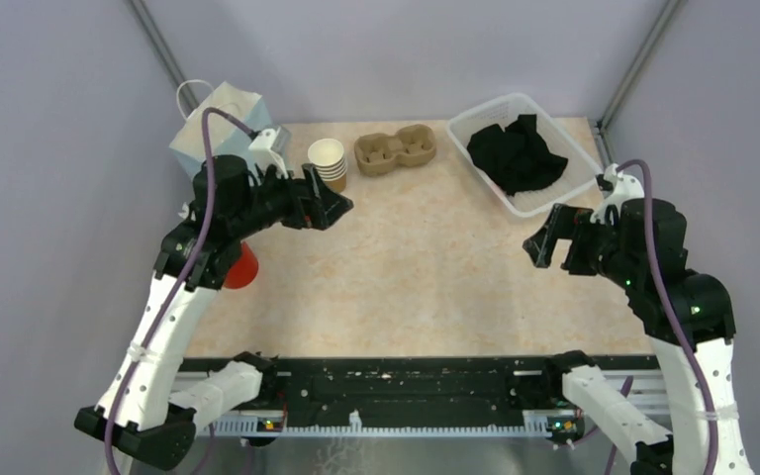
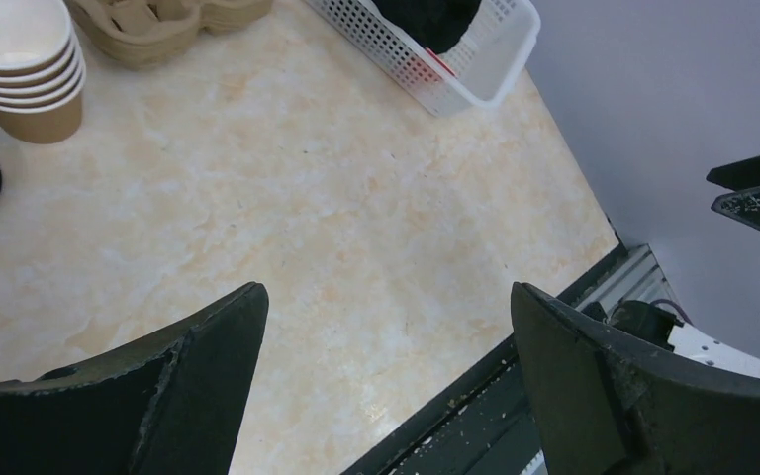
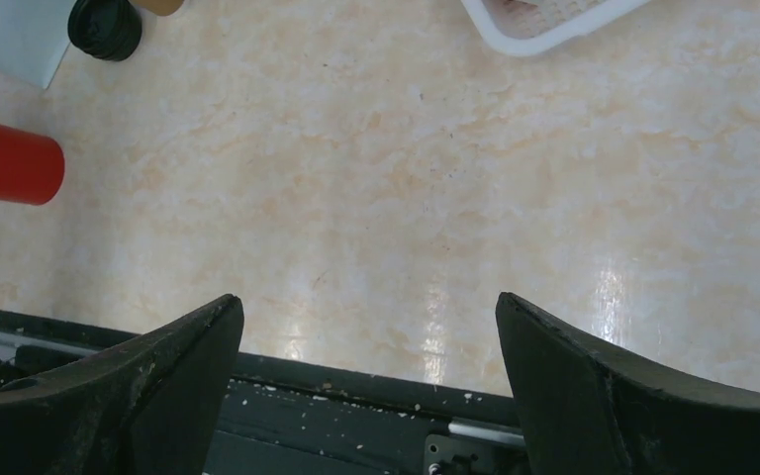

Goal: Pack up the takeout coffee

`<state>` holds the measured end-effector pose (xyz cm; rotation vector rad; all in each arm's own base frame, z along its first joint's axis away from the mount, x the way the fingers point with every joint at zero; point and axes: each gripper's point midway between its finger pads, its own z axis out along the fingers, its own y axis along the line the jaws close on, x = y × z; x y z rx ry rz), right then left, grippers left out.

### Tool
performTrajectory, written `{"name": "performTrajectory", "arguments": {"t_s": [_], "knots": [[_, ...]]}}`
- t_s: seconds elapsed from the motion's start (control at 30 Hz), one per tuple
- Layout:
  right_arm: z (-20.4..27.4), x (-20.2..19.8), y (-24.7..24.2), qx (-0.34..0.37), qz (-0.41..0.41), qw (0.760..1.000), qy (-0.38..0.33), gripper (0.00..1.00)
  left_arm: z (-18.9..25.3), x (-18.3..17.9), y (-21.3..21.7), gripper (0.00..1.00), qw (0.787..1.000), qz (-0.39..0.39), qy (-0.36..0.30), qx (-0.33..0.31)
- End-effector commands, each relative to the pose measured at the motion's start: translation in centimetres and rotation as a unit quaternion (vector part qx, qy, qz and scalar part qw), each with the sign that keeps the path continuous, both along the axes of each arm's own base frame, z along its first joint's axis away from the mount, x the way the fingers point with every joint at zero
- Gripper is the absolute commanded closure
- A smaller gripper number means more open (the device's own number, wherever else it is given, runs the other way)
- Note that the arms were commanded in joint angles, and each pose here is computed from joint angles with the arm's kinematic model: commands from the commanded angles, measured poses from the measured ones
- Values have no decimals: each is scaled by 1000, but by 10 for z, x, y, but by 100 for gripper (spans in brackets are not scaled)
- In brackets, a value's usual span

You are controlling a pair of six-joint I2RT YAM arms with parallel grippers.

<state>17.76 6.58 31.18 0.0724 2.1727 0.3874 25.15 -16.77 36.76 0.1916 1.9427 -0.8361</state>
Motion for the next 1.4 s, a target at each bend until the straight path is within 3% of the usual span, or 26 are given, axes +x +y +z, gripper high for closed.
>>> {"name": "performTrajectory", "arguments": {"t_s": [0.0, 0.4, 0.7, 0.93, 1.03, 1.37], "knots": [[9, 4, -1, 4, -8, 1000, -8, 1, 13, 10, -9, 2, 1000, 15, -12, -9], [4, -2, 2, 1, 17, 1000, -26, 1, -22, 51, -5, 2, 995, 68, 53, 43], [-5, 2, 8, 3, 31, 999, -13, 1, -81, 128, 19, 2, 958, 163, 130, 195], [-22, 31, 14, 5, 26, 1000, 5, 1, -116, 199, 36, 32, 922, 229, 132, 282], [-22, 47, 16, 4, 19, 1000, 12, 1, -127, 229, 40, 41, 921, 244, 142, 270], [-33, 70, 25, 12, 19, 999, 34, 1, -160, 271, 64, 36, 917, 280, 180, 219]]}}
